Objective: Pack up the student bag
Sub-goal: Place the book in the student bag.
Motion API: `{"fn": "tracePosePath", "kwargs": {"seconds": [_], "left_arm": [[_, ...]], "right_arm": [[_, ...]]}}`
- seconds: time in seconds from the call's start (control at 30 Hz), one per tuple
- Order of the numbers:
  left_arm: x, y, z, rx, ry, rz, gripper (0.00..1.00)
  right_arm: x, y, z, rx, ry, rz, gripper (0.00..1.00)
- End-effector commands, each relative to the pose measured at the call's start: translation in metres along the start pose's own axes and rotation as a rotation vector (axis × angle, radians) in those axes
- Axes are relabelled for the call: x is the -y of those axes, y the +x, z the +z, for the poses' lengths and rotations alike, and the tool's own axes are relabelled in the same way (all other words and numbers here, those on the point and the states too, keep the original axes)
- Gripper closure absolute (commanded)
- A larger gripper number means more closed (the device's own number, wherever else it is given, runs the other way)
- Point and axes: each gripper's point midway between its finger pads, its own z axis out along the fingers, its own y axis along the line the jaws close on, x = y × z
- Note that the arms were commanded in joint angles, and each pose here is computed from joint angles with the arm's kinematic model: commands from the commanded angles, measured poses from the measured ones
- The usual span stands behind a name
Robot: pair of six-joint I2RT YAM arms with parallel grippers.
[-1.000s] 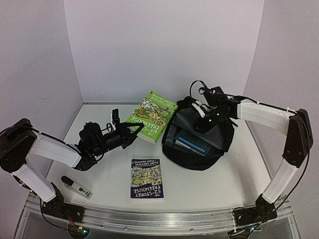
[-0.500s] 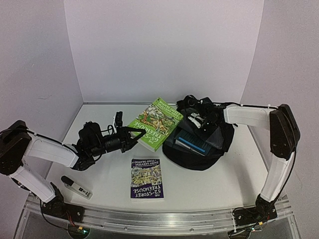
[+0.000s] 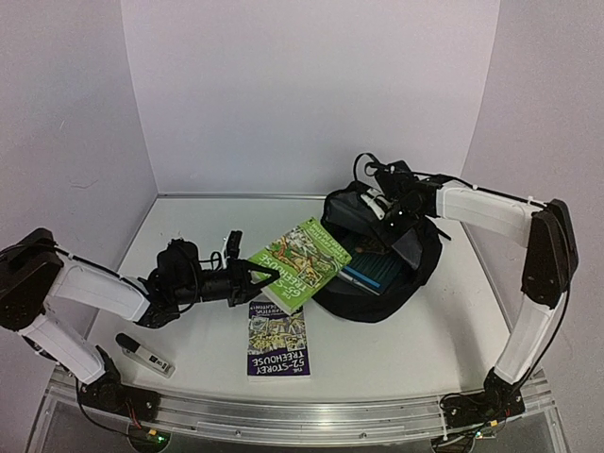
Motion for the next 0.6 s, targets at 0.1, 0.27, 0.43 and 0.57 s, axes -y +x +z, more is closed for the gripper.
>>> {"fn": "tracePosePath", "kwargs": {"seconds": [0.1,0.27,0.43,0.57], "left_arm": [[0.029,-0.011,0.044,-0.034,0.171,0.031,1.00],[0.028,-0.032,0.080,0.002,0.191,0.025,1.00],[0.022,-0.052,0.124,0.018,0.224,-0.062,1.00],[-0.009,-0.067,0.158,0.062,0.168,-0.168,0.99]], "right_arm": [[0.010,-0.059,-0.069,0.235,-0.061,0.116,1.00],[0.001,-0.056,-0.072,0.232,-0.113,0.131,1.00],[-0.008,-0.050,-0.068,0.216,-0.158,0.133,1.00],[-0.011,-0.051,-0.069,0.219,-0.177,0.143,1.00]]}}
